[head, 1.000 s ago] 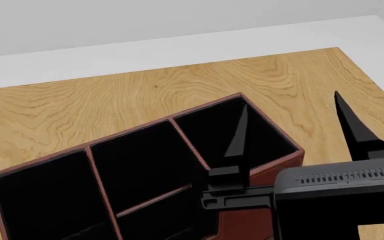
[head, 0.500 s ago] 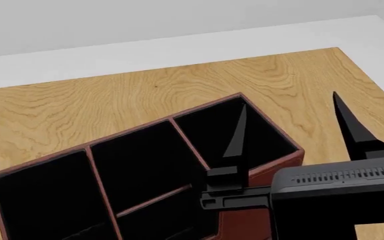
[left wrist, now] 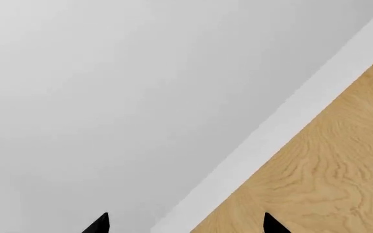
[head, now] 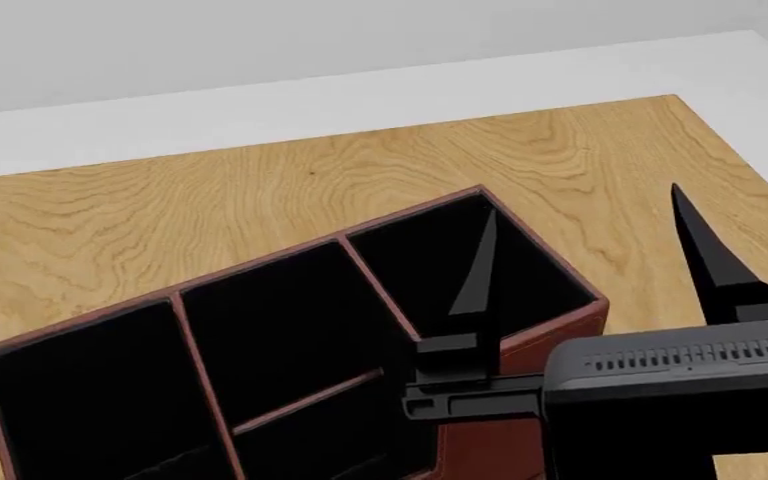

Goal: Pick up the book and place it in the back compartment of the caddy.

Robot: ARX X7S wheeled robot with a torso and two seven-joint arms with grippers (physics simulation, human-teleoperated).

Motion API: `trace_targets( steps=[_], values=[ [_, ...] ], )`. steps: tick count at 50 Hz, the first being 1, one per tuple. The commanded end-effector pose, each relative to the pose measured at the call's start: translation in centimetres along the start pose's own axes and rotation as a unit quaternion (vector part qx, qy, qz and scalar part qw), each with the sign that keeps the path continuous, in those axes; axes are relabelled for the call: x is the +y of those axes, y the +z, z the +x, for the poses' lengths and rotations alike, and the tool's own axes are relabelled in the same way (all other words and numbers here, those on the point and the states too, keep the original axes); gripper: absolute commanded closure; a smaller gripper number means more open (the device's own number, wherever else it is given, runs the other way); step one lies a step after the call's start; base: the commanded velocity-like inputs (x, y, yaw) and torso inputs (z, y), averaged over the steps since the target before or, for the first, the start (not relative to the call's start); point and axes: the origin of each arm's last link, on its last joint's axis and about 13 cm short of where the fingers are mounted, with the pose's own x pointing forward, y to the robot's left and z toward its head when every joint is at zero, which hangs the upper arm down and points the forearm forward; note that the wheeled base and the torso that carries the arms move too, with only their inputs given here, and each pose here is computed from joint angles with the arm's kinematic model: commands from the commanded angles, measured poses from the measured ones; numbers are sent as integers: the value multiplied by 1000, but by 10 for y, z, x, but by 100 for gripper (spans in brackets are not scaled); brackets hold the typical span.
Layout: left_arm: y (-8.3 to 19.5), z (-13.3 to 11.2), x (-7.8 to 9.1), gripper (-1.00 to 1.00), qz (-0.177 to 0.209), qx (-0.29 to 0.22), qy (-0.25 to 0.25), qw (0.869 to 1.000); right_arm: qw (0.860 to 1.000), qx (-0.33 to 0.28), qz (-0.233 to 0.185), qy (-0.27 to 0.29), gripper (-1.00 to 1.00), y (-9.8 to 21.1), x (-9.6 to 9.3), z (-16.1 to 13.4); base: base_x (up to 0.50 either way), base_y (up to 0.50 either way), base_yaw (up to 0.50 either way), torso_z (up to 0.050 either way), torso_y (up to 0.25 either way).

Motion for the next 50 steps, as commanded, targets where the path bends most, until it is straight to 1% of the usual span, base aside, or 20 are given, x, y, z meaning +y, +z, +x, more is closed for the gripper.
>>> trace_targets(
  steps=[1, 4, 8, 12, 13, 15, 16, 18, 26, 29, 32, 33, 35, 39, 46, 48, 50],
  values=[
    [-23, -1, 0, -100, 71, 48, -38, 996, 1000, 1, -2, -1, -100, 0, 0, 0, 0, 0, 0, 0, 0],
    [-25, -2, -2, -100, 88, 55, -52, 993, 1000, 2, -3, -1, -100, 0, 1, 0, 0, 0, 0, 0, 0],
    [-27, -2, -4, -100, 99, 69, -64, 991, 1000, 2, -3, 0, -100, 0, 1, 0, 0, 0, 0, 0, 0],
    [-30, -3, -7, -100, 100, 80, -77, 989, 1000, 2, -3, 0, -100, 0, 1, 0, 0, 0, 0, 0, 0],
    [-31, -4, -8, -100, 94, 85, -84, 988, 1000, 2, -3, 0, -100, 0, 1, 0, 0, 0, 0, 0, 0],
    [-34, -5, -10, -100, 96, 91, -89, 987, 1000, 2, -2, 0, -100, -1, 0, 0, 0, 0, 0, 0, 0],
    [-35, -6, -11, -100, 87, 101, -100, 986, 1000, 2, -2, 0, -100, -1, 0, 0, 0, 0, 0, 0, 0],
    [-38, -8, -12, -100, 85, 118, -115, 983, 1000, 2, -2, -1, -100, -1, 0, 0, 0, 0, 0, 0, 0],
    [-43, -13, -14, -100, 80, 137, -133, 978, 1000, 1, 0, -1, -100, -1, 0, 0, 0, 0, 0, 0, 0],
    [-47, -17, -16, -100, 80, 153, -143, 975, 1000, 0, 1, -1, -100, 0, 0, 0, 0, 0, 0, 0, 0],
    [-50, -22, -18, -100, 69, 179, -167, 967, 1000, 0, 2, -1, -100, 0, -1, 0, 0, 0, 0, 0, 0],
    [-51, -23, -19, -100, 72, 179, -166, 967, 1000, 0, 2, -1, -100, -1, -1, 0, 0, 0, 0, 0, 0],
    [-51, -25, -18, -100, 63, 184, -170, 966, 1000, 0, 2, -1, -100, -1, 0, 0, 0, 0, 0, 0, 0],
    [-53, -28, -19, -100, 58, 197, -179, 962, 1000, 1, 3, -2, -100, -1, -1, -1, 0, 0, 0, 0, 0],
    [-55, -33, -20, -100, 28, 214, -188, 958, 1000, 2, 3, 1, -100, -2, 0, 0, 0, 0, 0, 0, 0],
    [-55, -33, -20, -100, 28, 214, -188, 958, 1000, 2, 3, 1, -100, -2, 0, 0, 0, 0, 0, 0, 0],
    [-58, -36, -21, -100, 25, 226, -195, 954, 1000, 3, 3, 0, -100, -2, -1, 0, 0, 0, 0, 0, 0]
  ],
)
